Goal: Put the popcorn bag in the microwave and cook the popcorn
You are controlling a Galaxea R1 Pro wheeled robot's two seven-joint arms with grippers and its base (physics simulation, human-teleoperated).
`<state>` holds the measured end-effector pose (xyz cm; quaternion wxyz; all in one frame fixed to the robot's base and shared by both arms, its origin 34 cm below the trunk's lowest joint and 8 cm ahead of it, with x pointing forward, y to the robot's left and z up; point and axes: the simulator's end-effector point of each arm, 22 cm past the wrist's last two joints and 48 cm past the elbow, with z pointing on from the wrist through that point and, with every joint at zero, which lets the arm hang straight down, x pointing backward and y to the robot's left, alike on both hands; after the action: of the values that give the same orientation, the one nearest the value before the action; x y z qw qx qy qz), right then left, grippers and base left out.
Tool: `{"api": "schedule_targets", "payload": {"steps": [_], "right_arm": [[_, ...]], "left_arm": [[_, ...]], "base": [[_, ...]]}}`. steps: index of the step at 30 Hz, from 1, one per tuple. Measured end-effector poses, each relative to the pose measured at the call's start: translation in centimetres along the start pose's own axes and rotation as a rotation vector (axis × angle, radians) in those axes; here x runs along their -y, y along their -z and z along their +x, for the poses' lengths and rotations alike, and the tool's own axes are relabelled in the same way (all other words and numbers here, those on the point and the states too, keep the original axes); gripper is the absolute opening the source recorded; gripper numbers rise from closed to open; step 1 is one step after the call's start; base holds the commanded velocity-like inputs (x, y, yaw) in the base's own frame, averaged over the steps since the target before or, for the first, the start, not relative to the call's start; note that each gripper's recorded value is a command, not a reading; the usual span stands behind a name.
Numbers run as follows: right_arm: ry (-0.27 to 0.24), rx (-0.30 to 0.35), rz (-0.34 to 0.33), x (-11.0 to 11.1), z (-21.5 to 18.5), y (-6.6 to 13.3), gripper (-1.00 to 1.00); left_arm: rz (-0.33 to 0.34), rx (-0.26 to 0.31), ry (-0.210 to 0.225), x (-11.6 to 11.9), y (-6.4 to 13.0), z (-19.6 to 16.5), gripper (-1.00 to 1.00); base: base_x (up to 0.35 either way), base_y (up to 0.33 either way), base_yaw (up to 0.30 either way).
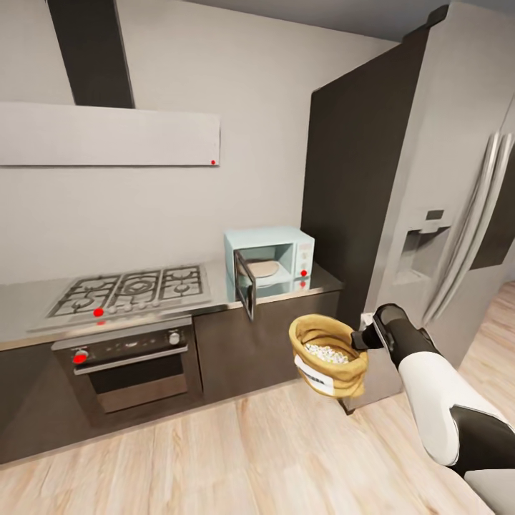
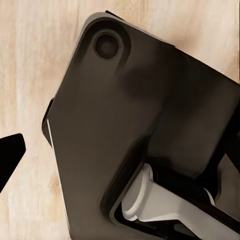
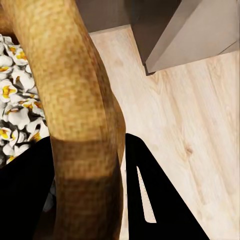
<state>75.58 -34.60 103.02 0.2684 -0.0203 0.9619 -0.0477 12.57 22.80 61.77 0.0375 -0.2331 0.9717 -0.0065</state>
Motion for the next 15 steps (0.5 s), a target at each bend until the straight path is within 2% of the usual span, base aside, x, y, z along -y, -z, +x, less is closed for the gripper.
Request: {"api": "schedule_targets", "payload": {"steps": [10,15], "right_arm": [[-0.001,-0.007,0.002,0.05,0.11,0.06,-1.0],[-0.002,-0.007,-0.006,-0.22,0.09,-0.06,-1.0]], "left_arm": [[-0.001,0.001,0.009,0.0,0.0,-0.01,1.0],[-0.001,0.003,0.009,0.0,-0.01,-0.07,1.0]], "base": [[0.299,-0.15,0.002],[0.083,-0.046,0.194]]}}
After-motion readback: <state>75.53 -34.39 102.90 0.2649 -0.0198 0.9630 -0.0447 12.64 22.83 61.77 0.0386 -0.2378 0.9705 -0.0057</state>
